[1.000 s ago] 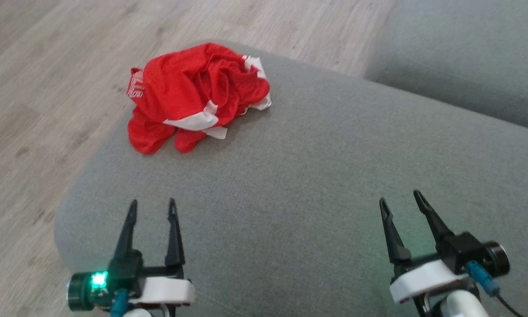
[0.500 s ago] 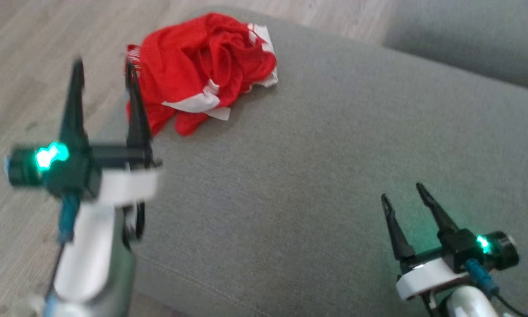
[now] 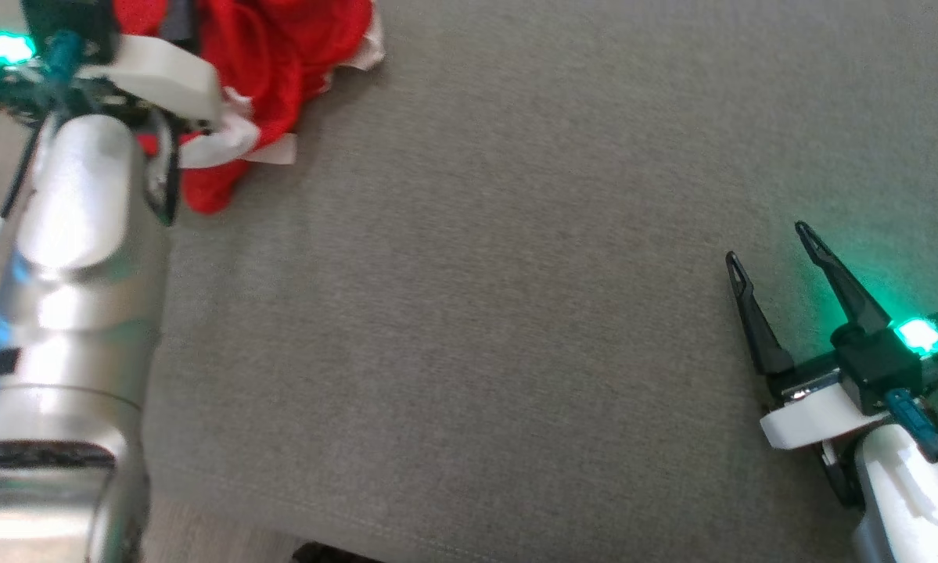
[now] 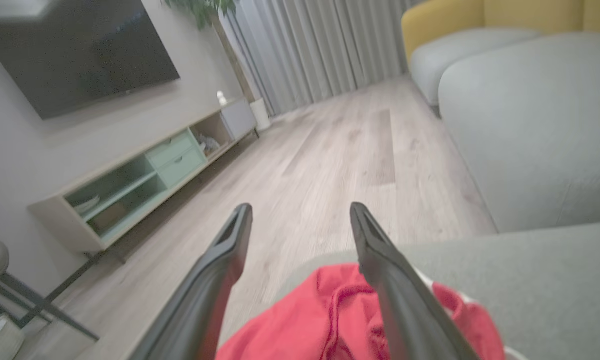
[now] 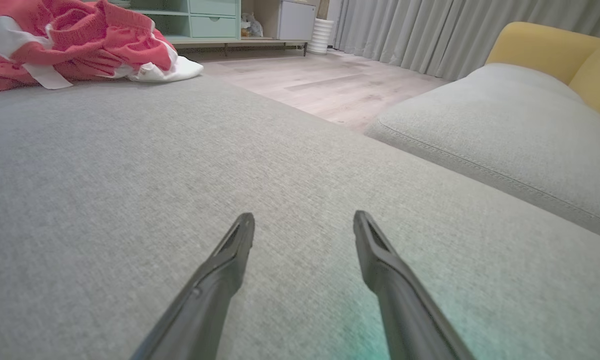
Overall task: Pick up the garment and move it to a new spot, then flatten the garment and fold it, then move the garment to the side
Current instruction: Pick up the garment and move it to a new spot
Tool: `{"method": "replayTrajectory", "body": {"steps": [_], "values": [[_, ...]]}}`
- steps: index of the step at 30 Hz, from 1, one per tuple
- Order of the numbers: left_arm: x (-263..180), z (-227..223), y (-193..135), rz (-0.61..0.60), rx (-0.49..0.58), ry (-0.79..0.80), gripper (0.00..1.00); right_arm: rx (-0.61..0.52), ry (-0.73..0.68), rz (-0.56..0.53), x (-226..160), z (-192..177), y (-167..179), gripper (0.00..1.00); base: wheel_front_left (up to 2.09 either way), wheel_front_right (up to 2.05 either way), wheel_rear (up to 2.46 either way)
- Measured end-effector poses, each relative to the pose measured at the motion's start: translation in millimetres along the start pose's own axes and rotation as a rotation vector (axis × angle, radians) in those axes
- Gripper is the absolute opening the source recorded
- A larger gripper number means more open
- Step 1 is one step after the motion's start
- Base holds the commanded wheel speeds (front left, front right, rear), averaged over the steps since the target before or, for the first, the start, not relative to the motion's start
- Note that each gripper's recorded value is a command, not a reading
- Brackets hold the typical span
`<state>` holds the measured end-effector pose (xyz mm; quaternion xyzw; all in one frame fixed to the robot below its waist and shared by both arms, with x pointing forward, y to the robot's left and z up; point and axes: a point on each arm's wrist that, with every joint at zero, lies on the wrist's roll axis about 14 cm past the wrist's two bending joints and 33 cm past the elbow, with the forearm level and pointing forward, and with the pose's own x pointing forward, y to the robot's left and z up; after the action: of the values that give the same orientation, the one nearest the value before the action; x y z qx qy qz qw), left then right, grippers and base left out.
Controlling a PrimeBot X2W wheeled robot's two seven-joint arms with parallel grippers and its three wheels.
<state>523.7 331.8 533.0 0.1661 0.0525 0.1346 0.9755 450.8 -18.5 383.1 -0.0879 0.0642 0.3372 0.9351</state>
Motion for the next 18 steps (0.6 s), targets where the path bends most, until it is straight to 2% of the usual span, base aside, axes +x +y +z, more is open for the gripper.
{"method": "replayTrajectory", "body": {"steps": [2,7,10,11,12,13,18], "values": [[4.5,-14.3,0.3,0.007,0.014,0.046,1.0,0.004,0.006,-0.008,-1.4,-3.7,-3.0,1.0,0.0,0.0,0.0],[-0.7,-105.6,-4.8,0.025,0.052,0.339,1.0,0.016,-0.002,-0.036,-0.8,-11.8,-15.5,1.0,0.0,0.0,0.0],[-9.6,-142.1,-15.3,0.008,0.047,0.447,1.0,0.026,-0.005,-0.044,1.0,-16.4,-18.8,1.0,0.0,0.0,0.0],[-11.4,-149.7,-18.8,-0.002,0.042,0.469,0.6,0.029,-0.006,-0.046,1.9,-17.7,-19.7,1.0,0.0,0.0,0.0],[-11.7,-153.8,-20.8,-0.007,0.041,0.475,0.08,0.032,-0.009,-0.047,2.5,-18.9,-20.0,1.0,0.0,0.0,0.0],[-11.1,-154.9,-21.3,-0.008,0.042,0.469,0.0,0.034,-0.01,-0.045,3.2,-19.8,-19.6,1.0,0.0,0.0,0.0],[1.2,-127.6,-9.6,0.021,0.041,0.363,0.0,0.031,-0.011,-0.035,5.3,-18.3,-16.8,1.0,0.0,0.0,0.0]]}}
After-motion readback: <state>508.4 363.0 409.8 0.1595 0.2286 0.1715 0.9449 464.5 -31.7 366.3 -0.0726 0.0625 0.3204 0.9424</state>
